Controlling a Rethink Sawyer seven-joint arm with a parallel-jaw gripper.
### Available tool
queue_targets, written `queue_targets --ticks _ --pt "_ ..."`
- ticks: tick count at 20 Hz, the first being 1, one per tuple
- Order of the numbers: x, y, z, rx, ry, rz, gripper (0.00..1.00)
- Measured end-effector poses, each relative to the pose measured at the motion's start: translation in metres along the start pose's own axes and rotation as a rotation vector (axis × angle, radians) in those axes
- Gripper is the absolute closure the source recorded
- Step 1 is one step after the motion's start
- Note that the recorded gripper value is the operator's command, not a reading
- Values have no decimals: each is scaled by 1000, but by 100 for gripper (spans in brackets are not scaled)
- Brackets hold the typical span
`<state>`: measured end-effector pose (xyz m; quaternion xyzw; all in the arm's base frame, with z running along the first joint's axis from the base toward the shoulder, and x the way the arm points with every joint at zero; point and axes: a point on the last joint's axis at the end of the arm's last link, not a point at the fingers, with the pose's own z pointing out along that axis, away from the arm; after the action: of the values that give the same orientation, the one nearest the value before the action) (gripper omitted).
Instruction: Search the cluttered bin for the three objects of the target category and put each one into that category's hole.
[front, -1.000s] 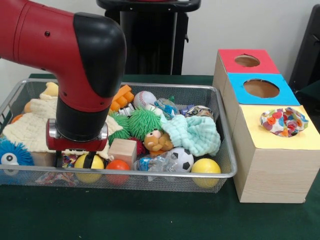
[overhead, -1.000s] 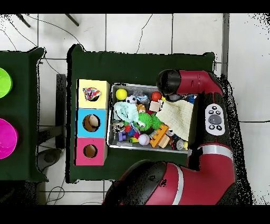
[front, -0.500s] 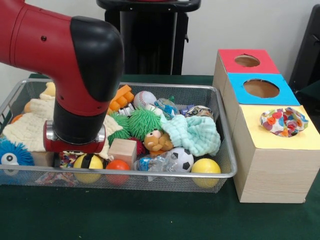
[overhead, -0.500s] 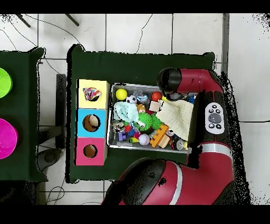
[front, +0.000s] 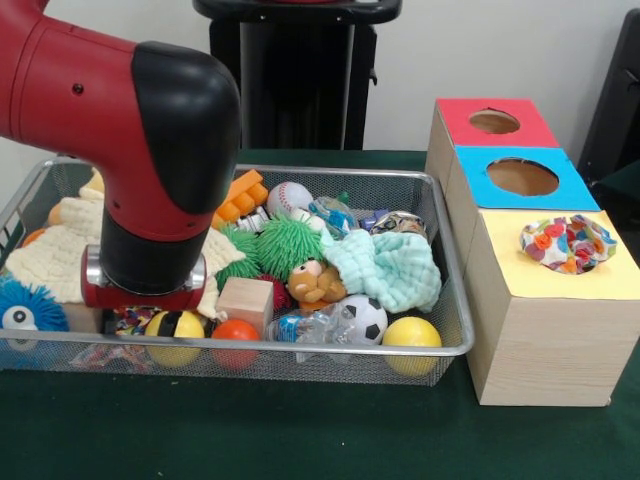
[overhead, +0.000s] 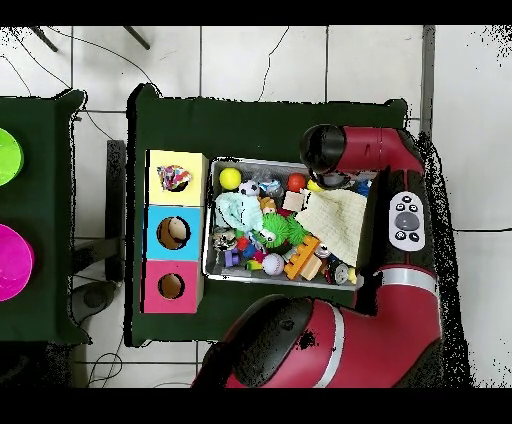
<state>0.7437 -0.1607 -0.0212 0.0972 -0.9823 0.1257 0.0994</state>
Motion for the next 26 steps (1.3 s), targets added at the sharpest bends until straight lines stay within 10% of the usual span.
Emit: queue_targets --ticks 26 --pt "-1 -4 4 3 15 8 0"
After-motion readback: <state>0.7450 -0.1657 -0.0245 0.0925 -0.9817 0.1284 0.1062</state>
